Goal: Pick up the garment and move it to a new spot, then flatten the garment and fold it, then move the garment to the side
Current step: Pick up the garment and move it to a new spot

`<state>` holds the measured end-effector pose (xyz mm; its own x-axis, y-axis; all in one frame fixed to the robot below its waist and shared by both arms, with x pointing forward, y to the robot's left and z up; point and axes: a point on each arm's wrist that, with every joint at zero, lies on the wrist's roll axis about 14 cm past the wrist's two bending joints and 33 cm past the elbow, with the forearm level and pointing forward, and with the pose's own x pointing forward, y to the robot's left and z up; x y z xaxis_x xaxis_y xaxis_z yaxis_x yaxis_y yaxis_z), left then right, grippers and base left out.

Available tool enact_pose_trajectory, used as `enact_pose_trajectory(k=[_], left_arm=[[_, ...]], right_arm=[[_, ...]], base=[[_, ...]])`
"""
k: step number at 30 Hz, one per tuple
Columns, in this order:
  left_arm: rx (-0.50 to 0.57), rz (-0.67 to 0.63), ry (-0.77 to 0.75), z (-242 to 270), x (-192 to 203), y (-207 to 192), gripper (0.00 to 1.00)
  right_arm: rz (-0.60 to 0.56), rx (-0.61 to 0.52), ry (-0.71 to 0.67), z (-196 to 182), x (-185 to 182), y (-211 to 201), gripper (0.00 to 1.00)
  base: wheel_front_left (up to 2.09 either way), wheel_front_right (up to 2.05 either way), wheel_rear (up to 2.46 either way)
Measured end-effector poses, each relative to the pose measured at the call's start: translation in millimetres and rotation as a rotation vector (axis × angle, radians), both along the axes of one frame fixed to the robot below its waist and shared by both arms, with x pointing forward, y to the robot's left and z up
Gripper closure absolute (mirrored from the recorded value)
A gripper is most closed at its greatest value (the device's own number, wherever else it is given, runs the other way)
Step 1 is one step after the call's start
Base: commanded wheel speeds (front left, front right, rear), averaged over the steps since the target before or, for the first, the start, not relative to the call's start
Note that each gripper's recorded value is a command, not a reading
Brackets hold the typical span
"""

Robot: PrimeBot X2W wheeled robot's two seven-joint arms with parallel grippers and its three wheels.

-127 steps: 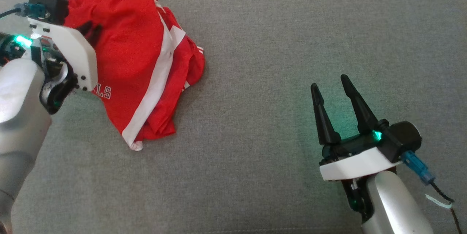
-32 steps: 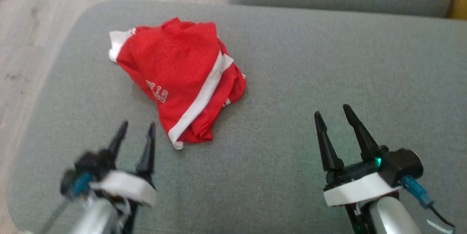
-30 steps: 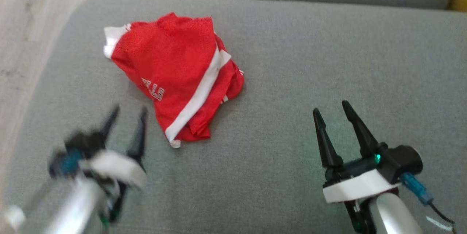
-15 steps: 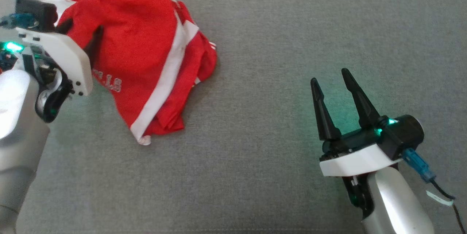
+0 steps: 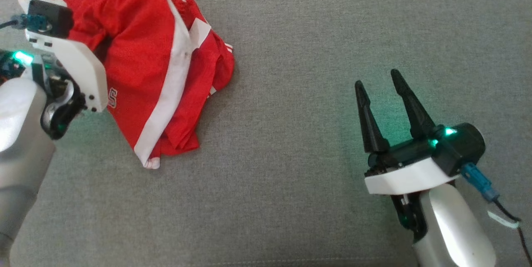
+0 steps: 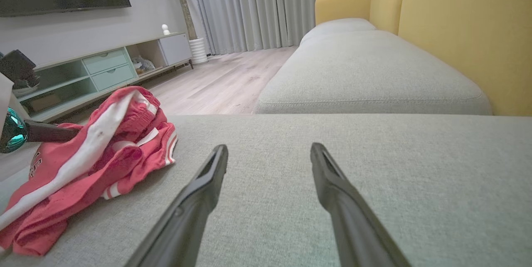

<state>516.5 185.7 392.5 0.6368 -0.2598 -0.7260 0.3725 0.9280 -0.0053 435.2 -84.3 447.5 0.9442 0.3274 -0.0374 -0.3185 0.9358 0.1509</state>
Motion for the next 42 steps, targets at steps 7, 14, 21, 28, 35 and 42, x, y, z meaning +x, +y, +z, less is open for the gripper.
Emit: enact_pose_trajectory(k=[7,14,21,28,35,42], left_arm=[[-0.099,-0.004,-0.318,75,35,-12,1.00],[-0.292,-0.008,-0.773,204,39,-40,1.00],[-0.369,-0.065,-0.940,273,14,-62,1.00],[-0.428,-0.190,-0.918,276,4,-116,1.00],[-0.485,-0.371,-0.777,236,-2,-198,1.00],[-0.527,-0.524,-0.669,200,3,-278,1.00]], right_arm=[[-0.005,-0.003,-0.040,16,1,-2,0.00],[-0.026,0.018,-0.091,41,-13,-7,0.00],[-0.039,0.026,-0.120,55,-27,-11,0.00],[-0.099,0.040,-0.124,59,-32,-31,0.00],[-0.197,0.060,-0.147,70,-38,-64,0.00],[-0.305,0.077,-0.166,80,-51,-99,0.00]], base=[[0.00,0.00,0.00],[0.00,0.00,0.00],[0.00,0.00,0.00],[0.00,0.00,0.00],[0.00,0.00,0.00],[0.00,0.00,0.00]])
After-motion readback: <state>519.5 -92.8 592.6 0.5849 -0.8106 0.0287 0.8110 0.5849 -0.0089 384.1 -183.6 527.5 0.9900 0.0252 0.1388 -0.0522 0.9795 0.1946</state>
